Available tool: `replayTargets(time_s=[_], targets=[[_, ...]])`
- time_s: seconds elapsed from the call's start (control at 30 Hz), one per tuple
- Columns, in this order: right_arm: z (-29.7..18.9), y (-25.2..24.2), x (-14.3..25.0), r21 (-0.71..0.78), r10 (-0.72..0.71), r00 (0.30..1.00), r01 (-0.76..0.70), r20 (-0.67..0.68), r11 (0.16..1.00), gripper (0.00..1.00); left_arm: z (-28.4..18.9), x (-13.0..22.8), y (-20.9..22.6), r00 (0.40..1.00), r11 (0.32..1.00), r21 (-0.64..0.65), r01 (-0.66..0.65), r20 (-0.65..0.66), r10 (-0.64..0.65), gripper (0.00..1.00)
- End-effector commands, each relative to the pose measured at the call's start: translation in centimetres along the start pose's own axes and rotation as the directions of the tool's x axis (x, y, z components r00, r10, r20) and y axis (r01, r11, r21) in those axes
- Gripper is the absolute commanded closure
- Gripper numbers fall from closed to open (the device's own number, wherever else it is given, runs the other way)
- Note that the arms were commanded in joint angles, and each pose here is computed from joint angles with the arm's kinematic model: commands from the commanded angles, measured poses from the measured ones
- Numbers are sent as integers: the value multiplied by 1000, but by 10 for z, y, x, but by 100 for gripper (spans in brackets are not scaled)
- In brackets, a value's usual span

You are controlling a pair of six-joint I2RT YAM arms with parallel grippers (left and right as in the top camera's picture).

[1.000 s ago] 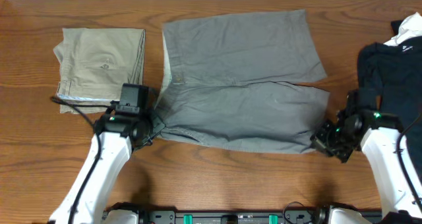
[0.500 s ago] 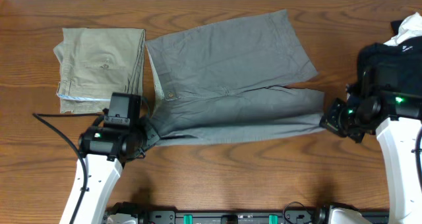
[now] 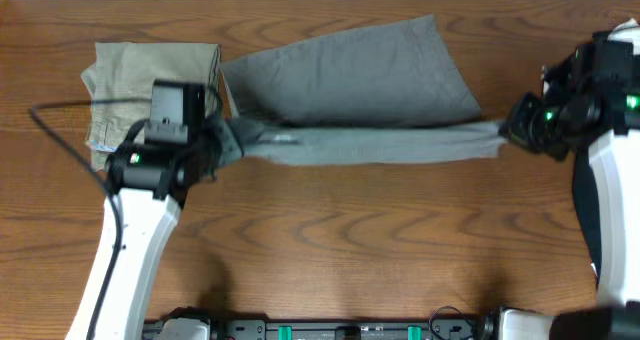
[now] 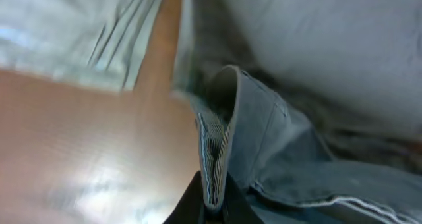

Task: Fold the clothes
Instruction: 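Lift the near edge with both grippers and fold it toward the far edge, then lower the folded near edge onto the far edge with both grippers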

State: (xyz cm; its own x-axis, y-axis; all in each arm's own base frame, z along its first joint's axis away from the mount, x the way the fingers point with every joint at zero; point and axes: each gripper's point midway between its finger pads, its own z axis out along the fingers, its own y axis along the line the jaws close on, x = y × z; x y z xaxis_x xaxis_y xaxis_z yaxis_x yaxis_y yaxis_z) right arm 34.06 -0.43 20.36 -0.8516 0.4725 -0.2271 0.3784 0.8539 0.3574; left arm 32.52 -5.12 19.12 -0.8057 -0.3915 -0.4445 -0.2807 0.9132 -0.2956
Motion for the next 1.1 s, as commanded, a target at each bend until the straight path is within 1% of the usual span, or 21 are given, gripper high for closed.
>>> replayTargets(time_s=[0.0, 0.13, 0.3, 0.43, 0.5, 0.63, 0.77, 0.87, 1.07], targets=[[4, 6, -28, 26, -42, 999, 41, 33, 999, 99, 15, -16, 1, 999, 998, -36, -44, 20, 45, 94], [17, 17, -60, 15, -62, 996, 61, 59, 998, 99, 31, -40, -11, 996, 999, -8, -45, 77, 46, 94], [44, 28, -90, -1, -100, 990, 101, 98, 995, 99, 30, -71, -29, 979, 997, 50, -54, 198, 43, 94], [66, 39, -104, -19, -128, 983, 131, 128, 991, 98, 23, -99, -22, 945, 999, -10, -32, 325, 34, 94], [73, 47, -111, -30, -157, 975, 163, 156, 986, 96, 23, -107, -18, 933, 999, -38, -20, 358, 32, 94], [86, 65, -126, -44, -210, 953, 225, 217, 973, 95, 41, -108, -17, 939, 999, -48, -19, 342, 34, 94], [106, 76, -131, -46, -235, 944, 252, 233, 967, 96, 73, -108, -16, 947, 998, -63, -19, 318, 38, 94], [128, 80, -135, -31, -253, 937, 268, 241, 963, 99, 97, -113, -17, 946, 998, -60, -19, 322, 37, 94], [172, 81, -146, 10, -286, 920, 294, 266, 956, 99, 146, -119, -18, 941, 998, -53, -19, 335, 36, 94]])
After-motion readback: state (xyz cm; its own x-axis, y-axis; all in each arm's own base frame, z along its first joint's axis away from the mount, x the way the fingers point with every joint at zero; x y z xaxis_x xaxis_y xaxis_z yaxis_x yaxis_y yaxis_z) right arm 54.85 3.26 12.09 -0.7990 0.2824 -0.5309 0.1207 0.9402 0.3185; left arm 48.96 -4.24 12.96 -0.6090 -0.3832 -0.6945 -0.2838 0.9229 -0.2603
